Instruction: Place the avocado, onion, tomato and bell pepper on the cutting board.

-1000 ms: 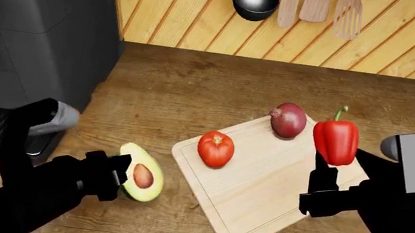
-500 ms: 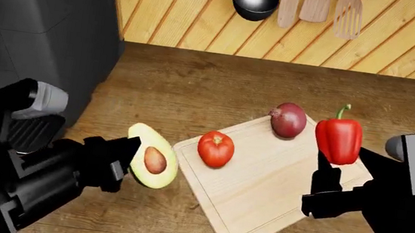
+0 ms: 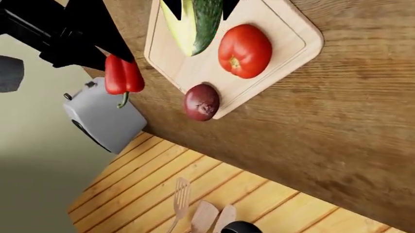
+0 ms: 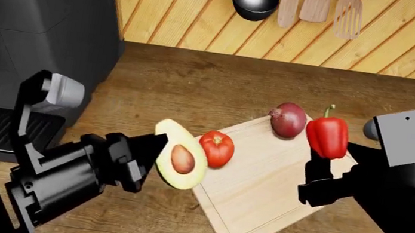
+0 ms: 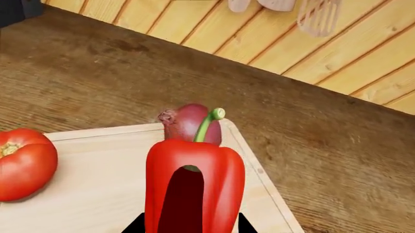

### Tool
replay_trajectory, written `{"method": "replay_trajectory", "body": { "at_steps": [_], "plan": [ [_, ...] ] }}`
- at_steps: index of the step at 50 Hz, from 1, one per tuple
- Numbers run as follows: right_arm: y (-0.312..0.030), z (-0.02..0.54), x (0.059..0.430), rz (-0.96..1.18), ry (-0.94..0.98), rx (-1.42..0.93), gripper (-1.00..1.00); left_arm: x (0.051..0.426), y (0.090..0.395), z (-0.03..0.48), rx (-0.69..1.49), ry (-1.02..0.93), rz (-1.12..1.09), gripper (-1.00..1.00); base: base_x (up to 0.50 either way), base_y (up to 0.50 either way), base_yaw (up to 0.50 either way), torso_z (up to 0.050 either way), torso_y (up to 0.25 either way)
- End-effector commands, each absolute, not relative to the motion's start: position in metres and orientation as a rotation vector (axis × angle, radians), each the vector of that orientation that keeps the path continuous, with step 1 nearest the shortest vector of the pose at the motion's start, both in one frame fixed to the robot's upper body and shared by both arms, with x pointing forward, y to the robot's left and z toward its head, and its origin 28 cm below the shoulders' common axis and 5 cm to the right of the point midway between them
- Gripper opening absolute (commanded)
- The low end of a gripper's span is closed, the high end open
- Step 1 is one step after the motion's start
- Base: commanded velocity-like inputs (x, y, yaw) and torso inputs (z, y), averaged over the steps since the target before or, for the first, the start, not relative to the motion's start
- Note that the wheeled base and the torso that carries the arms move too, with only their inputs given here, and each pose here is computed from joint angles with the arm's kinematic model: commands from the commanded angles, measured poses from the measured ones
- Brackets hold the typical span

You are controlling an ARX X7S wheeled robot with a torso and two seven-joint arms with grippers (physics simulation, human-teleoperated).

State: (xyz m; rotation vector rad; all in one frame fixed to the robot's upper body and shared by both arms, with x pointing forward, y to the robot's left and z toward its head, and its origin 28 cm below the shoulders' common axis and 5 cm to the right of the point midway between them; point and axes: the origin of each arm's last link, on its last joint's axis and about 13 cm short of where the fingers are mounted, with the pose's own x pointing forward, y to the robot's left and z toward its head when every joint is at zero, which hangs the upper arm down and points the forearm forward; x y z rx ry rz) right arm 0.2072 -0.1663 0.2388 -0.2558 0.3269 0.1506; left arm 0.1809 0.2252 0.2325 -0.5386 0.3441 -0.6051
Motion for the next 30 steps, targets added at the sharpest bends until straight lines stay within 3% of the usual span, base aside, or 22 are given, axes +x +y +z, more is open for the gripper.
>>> {"method": "replay_trajectory", "body": {
  "at_steps": [1, 30],
  "plan": [
    [-0.17, 0.236, 0.221, 0.146, 0.387, -0.306, -1.0, 0.181, 0.224, 0.233, -0.558, 0.35, -0.635, -1.0, 0.0, 0.0, 0.0, 0.0, 0.0],
    [-0.18, 0.213, 0.242, 0.119, 0.507, -0.325, -1.0, 0.18, 0.224, 0.234, -0.57, 0.364, -0.645, -1.0, 0.0, 0.0, 0.0, 0.0, 0.0]
  ]
}}
